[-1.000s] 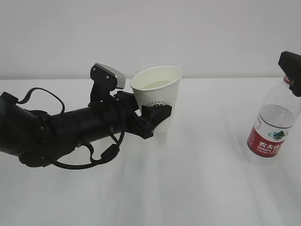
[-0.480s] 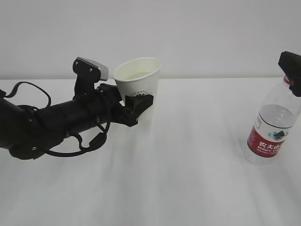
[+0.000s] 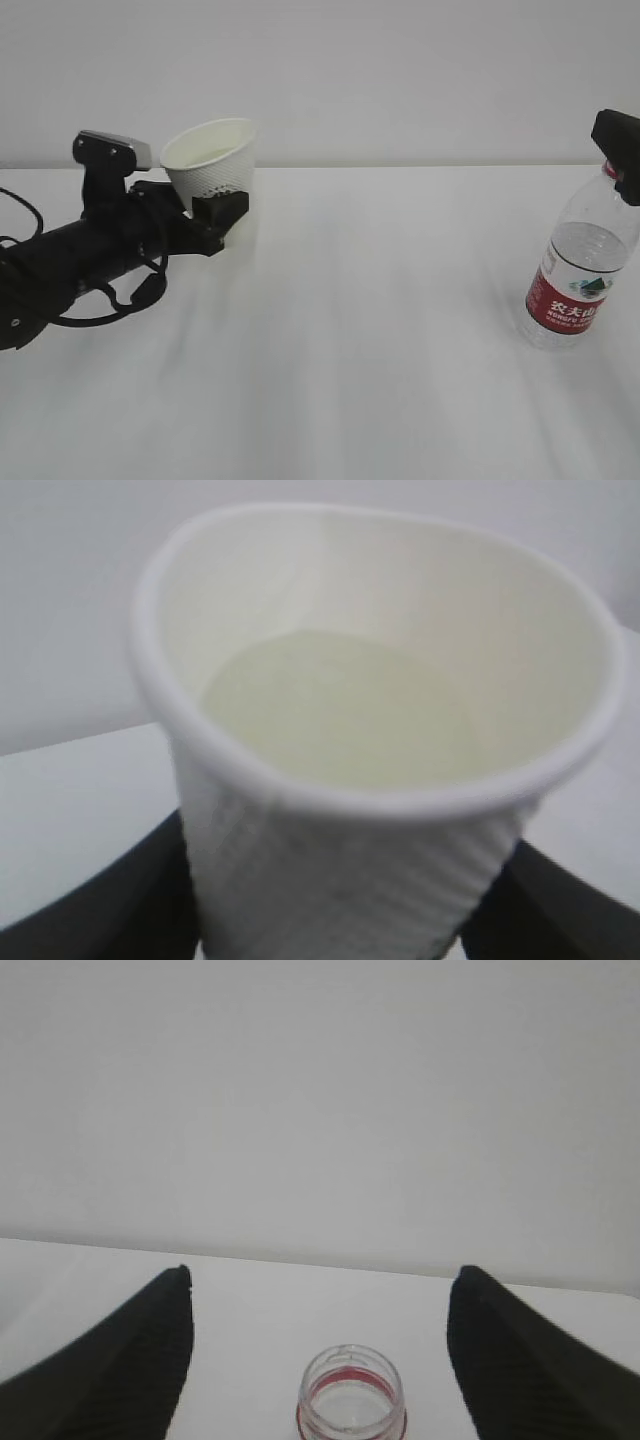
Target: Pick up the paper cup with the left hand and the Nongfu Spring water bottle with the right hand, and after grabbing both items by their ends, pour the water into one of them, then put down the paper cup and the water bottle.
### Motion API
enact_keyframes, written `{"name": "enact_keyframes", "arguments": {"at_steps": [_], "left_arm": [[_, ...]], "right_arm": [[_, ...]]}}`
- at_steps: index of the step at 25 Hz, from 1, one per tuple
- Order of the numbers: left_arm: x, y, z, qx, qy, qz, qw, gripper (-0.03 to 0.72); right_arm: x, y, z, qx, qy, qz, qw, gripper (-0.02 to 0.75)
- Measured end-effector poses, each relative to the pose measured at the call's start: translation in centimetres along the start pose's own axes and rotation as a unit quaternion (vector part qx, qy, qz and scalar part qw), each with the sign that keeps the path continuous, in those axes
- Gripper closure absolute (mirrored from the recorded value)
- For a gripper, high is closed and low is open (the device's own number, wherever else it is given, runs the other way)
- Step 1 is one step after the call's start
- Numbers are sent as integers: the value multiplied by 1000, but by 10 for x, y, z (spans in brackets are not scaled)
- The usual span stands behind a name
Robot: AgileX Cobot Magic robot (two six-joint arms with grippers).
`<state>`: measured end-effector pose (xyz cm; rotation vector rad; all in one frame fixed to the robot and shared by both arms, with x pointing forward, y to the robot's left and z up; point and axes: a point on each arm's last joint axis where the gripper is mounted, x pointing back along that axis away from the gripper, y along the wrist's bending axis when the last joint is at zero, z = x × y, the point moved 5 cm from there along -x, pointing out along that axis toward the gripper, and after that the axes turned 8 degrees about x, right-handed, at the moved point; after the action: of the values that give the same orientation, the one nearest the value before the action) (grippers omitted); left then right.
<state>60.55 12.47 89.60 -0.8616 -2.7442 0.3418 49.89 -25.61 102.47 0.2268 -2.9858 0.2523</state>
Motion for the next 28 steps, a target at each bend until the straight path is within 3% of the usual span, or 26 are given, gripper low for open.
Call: {"name": "enact_keyframes", "arguments": {"at_steps": [8, 18, 23, 28], "left_arm": [[20, 32, 0, 14, -24, -53, 998, 181], [21, 34, -2, -3, -30, -59, 998, 185], [33, 45, 7, 19, -26, -106, 994, 186], [46, 53, 19, 12, -9, -142, 990, 186]], "right_arm": [[0, 1, 4, 0, 16, -4, 1000, 144], [0, 2, 6, 0, 21, -5, 1000, 144], [0, 2, 6, 2, 21, -6, 1000, 144], [0, 2, 6, 4, 21, -6, 1000, 144]]}}
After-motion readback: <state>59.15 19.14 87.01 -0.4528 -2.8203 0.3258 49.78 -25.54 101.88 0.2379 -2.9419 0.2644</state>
